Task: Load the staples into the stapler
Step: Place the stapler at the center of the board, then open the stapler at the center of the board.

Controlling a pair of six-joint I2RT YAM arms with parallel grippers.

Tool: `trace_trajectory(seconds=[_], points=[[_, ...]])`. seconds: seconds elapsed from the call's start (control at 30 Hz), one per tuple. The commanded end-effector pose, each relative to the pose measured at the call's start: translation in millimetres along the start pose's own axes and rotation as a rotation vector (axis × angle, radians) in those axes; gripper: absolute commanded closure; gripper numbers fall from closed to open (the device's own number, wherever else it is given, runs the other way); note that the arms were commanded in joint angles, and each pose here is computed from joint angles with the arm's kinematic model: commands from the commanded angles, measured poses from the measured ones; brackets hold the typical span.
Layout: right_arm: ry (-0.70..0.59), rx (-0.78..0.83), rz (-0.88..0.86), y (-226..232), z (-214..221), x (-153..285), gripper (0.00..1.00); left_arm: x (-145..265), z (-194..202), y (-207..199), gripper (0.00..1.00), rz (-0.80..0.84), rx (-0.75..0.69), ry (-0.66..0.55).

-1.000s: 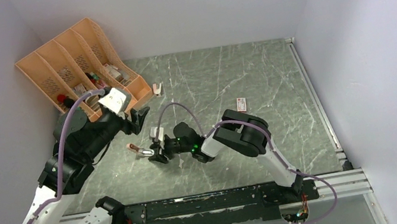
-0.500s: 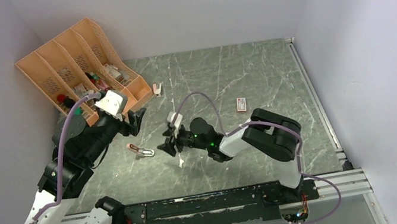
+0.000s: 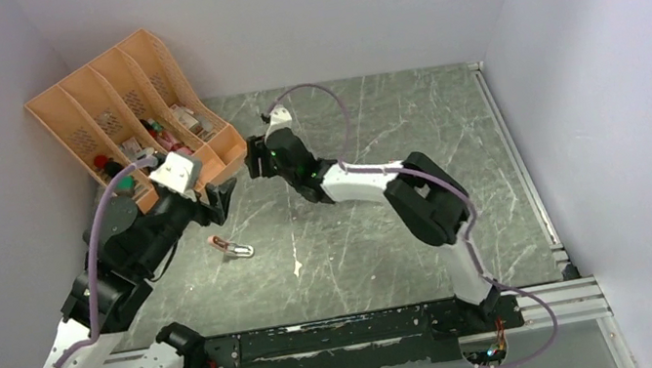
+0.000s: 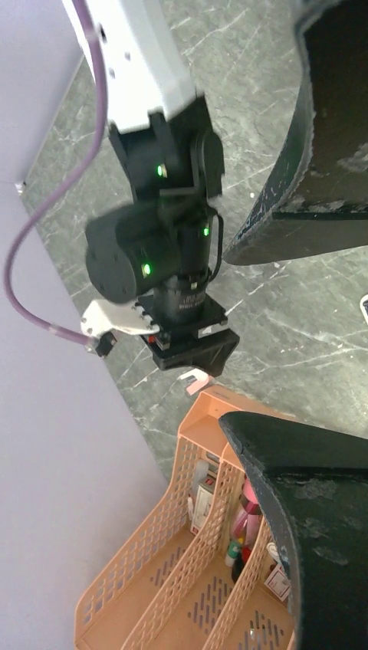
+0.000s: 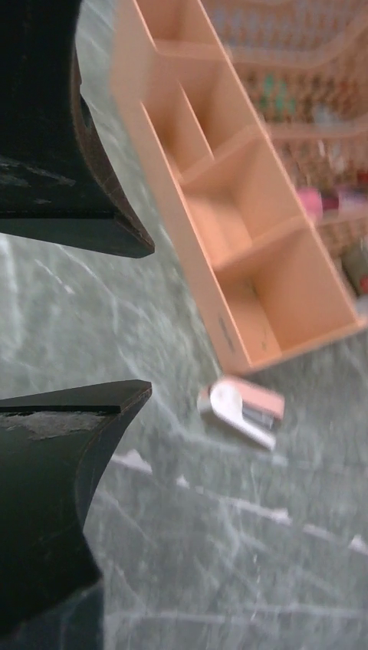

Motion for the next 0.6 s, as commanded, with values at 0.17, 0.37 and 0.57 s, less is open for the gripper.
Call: trace_trajectory(seconds=[0.17, 0.37, 0.57], points=[[0.232, 0.013, 0.213, -42.2, 77.2, -54.4, 0.35, 8.1, -15.3, 8.6, 0.24, -0.048, 0.005, -0.065], [0.247, 0.025, 0.285, -53.3, 91.9, -68.5, 0.34, 10.8, -16.6, 9.3, 0.22, -0.051, 0.002, -0.073], [0.269, 0.068, 0.331, -60.4, 104.8, -84.9, 0.34, 10.4, -18.3, 10.2, 0.22, -0.055, -0.007, -0.072]])
Point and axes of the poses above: each gripper's point midway between its finger pads, its own x axis back along the fingers, its own y axis along the line the jaws close on, z = x × y, the point moved 1 cm from there along x, back along the fingers, and after that the axes turned 9 degrees about x, right-handed, at the moved point
